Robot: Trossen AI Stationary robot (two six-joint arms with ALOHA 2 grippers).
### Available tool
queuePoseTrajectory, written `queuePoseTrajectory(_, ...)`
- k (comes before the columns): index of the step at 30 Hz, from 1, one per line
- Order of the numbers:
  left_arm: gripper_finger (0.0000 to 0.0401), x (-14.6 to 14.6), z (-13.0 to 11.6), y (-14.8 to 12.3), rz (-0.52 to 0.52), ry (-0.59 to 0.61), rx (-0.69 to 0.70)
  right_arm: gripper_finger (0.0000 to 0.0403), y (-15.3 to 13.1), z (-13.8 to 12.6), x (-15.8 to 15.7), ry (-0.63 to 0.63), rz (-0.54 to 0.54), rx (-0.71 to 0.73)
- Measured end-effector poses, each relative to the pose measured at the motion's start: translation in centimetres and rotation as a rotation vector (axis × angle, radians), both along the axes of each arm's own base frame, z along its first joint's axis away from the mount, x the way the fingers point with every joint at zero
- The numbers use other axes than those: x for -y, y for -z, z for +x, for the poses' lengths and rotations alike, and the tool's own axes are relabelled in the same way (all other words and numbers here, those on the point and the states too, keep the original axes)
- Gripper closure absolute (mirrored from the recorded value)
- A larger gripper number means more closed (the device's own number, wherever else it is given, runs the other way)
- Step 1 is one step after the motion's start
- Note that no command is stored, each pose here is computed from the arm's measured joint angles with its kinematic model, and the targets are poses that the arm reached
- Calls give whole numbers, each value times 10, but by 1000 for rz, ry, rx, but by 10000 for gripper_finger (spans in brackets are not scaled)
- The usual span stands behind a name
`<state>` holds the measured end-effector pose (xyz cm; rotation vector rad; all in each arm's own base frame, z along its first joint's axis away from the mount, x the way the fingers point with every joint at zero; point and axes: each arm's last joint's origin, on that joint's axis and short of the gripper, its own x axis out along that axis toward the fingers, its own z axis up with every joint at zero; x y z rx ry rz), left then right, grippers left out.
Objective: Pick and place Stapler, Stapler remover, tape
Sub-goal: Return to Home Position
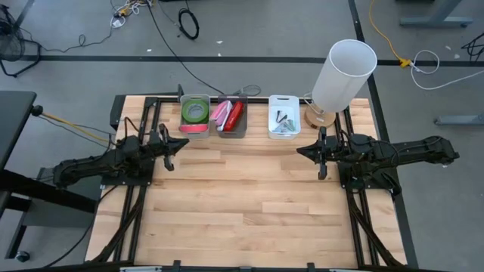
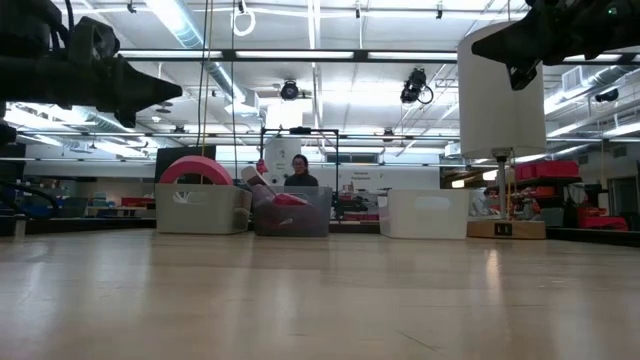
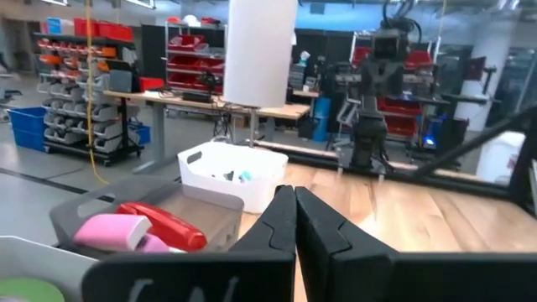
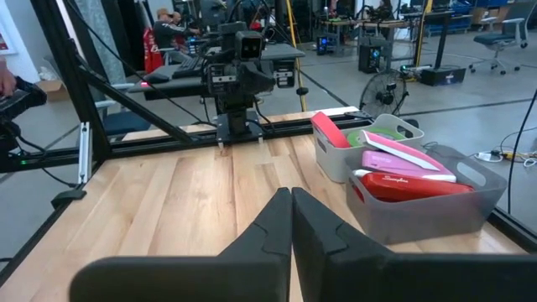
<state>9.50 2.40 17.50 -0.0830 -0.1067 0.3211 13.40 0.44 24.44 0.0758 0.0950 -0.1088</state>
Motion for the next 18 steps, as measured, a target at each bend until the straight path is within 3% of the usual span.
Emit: queuePoseTrajectory(18,401,27,2,5,15,226,-50,392,0,0,0,-1,0,0)
